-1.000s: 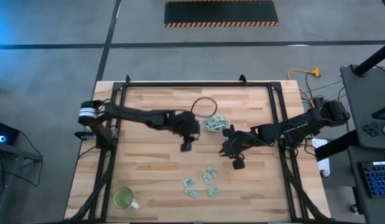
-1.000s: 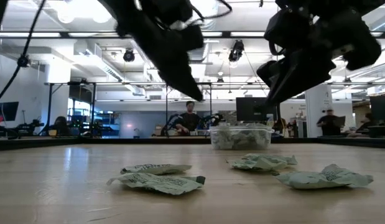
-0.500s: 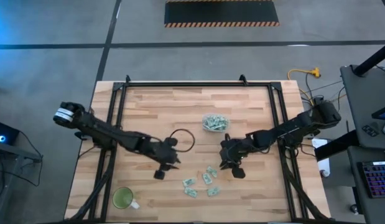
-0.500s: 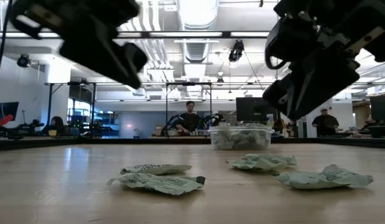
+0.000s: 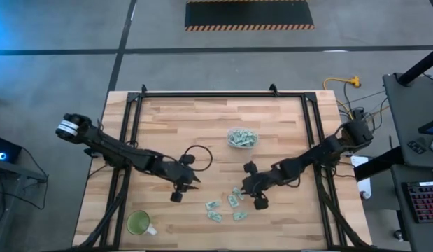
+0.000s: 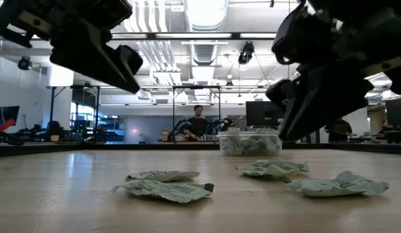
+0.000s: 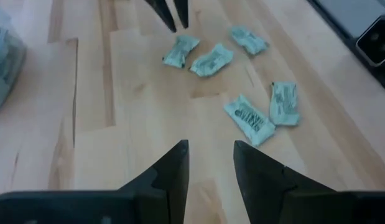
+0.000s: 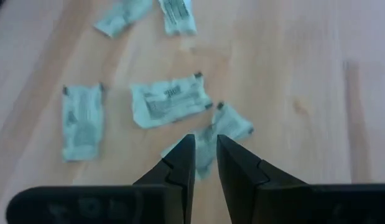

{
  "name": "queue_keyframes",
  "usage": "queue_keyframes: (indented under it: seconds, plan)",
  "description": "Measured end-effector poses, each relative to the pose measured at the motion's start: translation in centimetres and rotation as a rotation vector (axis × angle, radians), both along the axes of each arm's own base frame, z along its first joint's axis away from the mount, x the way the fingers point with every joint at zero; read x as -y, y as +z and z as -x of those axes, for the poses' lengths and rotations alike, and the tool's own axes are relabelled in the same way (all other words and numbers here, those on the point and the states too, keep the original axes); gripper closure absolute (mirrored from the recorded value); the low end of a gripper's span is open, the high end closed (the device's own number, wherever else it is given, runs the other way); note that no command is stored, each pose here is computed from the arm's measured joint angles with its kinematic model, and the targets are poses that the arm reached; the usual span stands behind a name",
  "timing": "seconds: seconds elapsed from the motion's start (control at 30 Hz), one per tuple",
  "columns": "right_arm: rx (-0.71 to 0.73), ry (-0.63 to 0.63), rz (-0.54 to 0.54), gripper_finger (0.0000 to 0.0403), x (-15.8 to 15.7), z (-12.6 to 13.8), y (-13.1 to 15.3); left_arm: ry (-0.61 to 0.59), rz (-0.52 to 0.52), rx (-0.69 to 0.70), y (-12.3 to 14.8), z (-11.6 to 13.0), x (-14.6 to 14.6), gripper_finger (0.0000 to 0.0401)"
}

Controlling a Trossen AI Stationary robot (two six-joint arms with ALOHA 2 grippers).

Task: Pick and place Stevia / Truvia into bins
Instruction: Put the stevia packet into the transparent bin

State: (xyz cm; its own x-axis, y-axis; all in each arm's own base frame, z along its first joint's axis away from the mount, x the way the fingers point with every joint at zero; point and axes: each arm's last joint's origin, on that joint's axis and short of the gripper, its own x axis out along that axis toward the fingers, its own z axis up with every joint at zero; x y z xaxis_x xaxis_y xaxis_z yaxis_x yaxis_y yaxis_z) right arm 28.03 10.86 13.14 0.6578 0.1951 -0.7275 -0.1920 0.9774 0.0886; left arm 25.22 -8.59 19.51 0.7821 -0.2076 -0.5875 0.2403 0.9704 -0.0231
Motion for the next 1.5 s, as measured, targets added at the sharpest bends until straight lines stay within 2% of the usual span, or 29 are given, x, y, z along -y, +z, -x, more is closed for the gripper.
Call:
queue_keyframes:
  seconds: [0.23,0.67,0.93,1.07,1.17,1.5]
  plan:
    - [-0.047,-0.042,-0.033,0.0338,-0.2,-0.2,-1.3,-0.002,0.004,0.021,-0.1,-0.2,0.1,0.0292]
    - [-0.050,-0.059,-0.053,0.0216,-0.4,-0.5,-1.3,-0.002,0.000,0.017,-0.3,-0.2,0.0,0.0292]
    - [-0.083,-0.060,-0.037,0.0189,-0.4,-0.5,-2.1,-0.003,-0.001,0.014,-0.4,-0.1,0.0,0.0292]
    - [-0.083,-0.067,-0.023,0.0195,-0.3,-0.5,-2.1,-0.003,-0.002,0.011,-0.5,-0.1,0.0,0.0292]
    - [-0.086,-0.062,-0.001,0.0216,-0.2,-0.4,-2.1,-0.003,-0.004,0.007,-0.7,0.0,0.0,0.0292]
    - [-0.093,-0.047,0.031,0.0331,-0.1,-0.3,-2.2,-0.003,-0.005,0.004,-0.7,0.1,-0.1,0.0292]
